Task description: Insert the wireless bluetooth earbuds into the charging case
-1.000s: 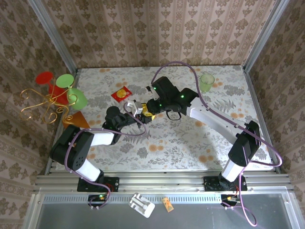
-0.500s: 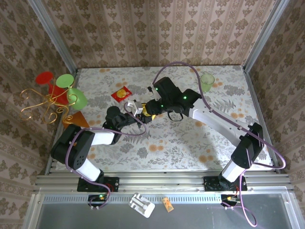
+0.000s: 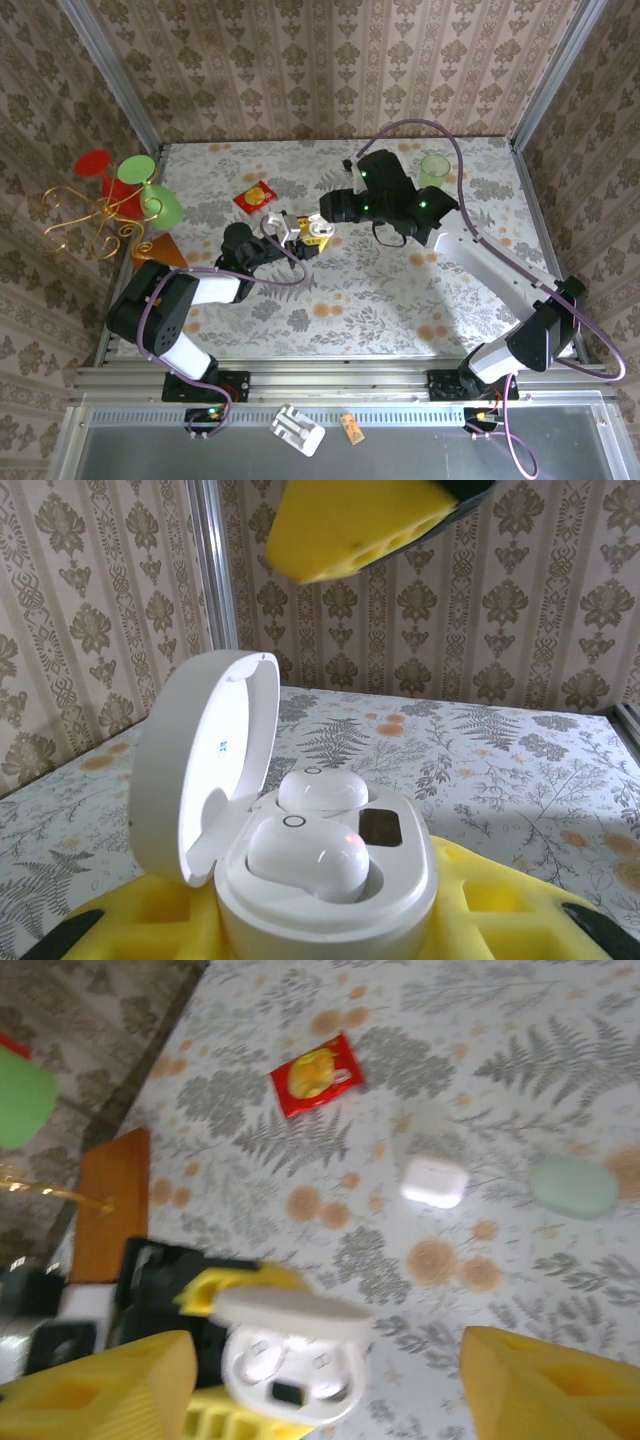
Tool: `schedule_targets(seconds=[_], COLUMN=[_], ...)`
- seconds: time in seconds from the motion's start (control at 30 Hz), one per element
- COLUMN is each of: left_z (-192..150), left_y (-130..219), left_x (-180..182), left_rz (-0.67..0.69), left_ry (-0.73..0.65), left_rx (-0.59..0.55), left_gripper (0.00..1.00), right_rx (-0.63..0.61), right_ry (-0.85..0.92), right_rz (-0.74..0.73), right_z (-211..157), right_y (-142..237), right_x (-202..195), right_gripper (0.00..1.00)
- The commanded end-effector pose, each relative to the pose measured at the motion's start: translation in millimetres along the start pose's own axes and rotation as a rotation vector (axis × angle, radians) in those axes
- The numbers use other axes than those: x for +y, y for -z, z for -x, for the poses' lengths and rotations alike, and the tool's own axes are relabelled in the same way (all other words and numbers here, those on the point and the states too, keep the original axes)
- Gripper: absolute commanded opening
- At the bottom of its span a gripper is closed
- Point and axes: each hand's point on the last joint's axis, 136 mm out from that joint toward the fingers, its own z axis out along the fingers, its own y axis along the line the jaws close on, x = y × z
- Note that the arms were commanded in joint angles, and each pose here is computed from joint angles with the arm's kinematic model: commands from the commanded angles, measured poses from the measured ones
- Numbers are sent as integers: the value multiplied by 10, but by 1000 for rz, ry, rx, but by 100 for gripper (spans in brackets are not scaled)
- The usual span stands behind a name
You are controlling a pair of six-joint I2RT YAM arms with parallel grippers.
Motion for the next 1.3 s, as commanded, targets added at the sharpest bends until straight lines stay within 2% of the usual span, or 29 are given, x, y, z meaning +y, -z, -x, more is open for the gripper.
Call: schedule_targets(seconds=[0.0, 0.07, 0.27, 0.43, 0.53, 0.6, 0.7, 0.93, 1.1, 1.27], left_z=[162, 177, 183, 173, 190, 210, 255, 380, 458, 494], left_y=[50, 58, 62, 54, 48, 44, 44, 61, 41, 27], left_x=[-57, -62, 10, 96, 125, 127, 134, 255, 286, 308], left_rz=[-21, -19, 22, 66, 77, 75, 80, 146, 151, 155], left_ry=[-74, -77, -61, -48, -47, -47, -43, -20, -22, -28], left_rx=[-44, -47, -48, -46, -50, -54, -63, -93, -110, -118], left_gripper=[20, 20, 19, 19, 19, 19, 20, 22, 22, 22], right_rx=[30, 66, 138, 127, 75, 44, 4, 39, 72, 93], right_ry=[-63, -74, -83, -89, -122, -197, -309, -533, -628, -681], right_rz=[-18, -24, -10, 48, 94, 158, 332, 657, 714, 787], right_z=[36, -5, -191, -267, -187, -123, -39, -64, -161, -187], right_y=[-145, -237, -391, -346, -279, -231, -154, -84, -167, -255], right_x=[-72, -104, -129, -74, -25, -10, 94, 247, 248, 359], right_gripper=[78, 83, 85, 85, 85, 85, 85, 84, 83, 78])
